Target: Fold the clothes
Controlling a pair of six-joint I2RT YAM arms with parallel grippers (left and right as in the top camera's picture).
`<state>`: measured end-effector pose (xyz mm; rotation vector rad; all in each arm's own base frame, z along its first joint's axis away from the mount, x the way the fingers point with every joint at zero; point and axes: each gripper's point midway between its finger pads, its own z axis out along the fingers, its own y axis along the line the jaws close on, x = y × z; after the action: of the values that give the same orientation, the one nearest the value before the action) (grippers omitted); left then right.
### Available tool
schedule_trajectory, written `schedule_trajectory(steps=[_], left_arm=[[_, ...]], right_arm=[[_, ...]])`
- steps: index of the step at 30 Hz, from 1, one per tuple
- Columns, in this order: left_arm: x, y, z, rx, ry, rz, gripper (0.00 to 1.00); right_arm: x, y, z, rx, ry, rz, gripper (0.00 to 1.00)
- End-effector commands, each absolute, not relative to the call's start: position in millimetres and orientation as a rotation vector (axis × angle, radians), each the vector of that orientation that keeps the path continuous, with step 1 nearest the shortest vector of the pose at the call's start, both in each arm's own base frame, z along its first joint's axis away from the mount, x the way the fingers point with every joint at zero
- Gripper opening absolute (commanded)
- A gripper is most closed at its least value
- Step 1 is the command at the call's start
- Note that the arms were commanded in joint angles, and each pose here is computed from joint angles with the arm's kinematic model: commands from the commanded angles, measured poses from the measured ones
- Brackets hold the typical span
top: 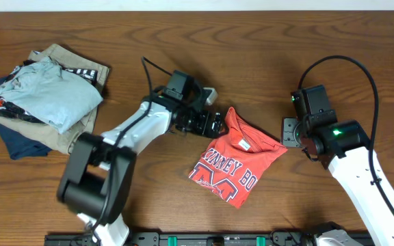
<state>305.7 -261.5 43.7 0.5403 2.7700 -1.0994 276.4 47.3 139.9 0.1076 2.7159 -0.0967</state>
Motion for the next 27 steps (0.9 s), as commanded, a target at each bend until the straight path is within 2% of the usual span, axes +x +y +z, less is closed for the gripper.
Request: schedule_trajectory(steps=[1, 9, 12, 13, 17, 20, 22, 27], left_arm=[[294.1, -271.7, 27.2, 0.580, 2.806, -1.191, 0.98], [254.0, -294.5, -7.2, 0.623, 2.954, -1.248, 0.99], [247.4, -300.9, -11.4, 0.678, 2.958, -1.196, 0.94], [247.4, -301.5, -13.3, 0.689, 2.957, -1.170, 0.89], [253.8, -297.8, -18.6, 0.687, 2.955, -1.091, 0.54], [262.9, -295.1, -17.7, 0.666, 2.935, -1.084, 0.13], [271.2, -291.7, -15.2, 0.639, 2.926, -1.084, 0.06], [295.4, -280.2, -0.9, 0.568, 2.876, -1.084, 0.06]], right_arm=[[274.4, 44.1, 143.9, 0.101, 2.714, -0.102, 0.57], [273.7, 43.9, 143.5, 0.101, 2.717, -0.104, 0.57], [273.7, 43.9, 143.5, 0.101, 2.717, -0.104, 0.57], [273.7, 43.8, 143.5, 0.101, 2.717, -0.104, 0.57], [272.8, 43.5, 143.2, 0.100, 2.721, -0.107, 0.57], [272.3, 42.0, 143.1, 0.102, 2.722, -0.118, 0.57], [272.6, 41.3, 143.2, 0.103, 2.720, -0.124, 0.57], [272.5, 40.9, 143.2, 0.103, 2.720, -0.127, 0.57]])
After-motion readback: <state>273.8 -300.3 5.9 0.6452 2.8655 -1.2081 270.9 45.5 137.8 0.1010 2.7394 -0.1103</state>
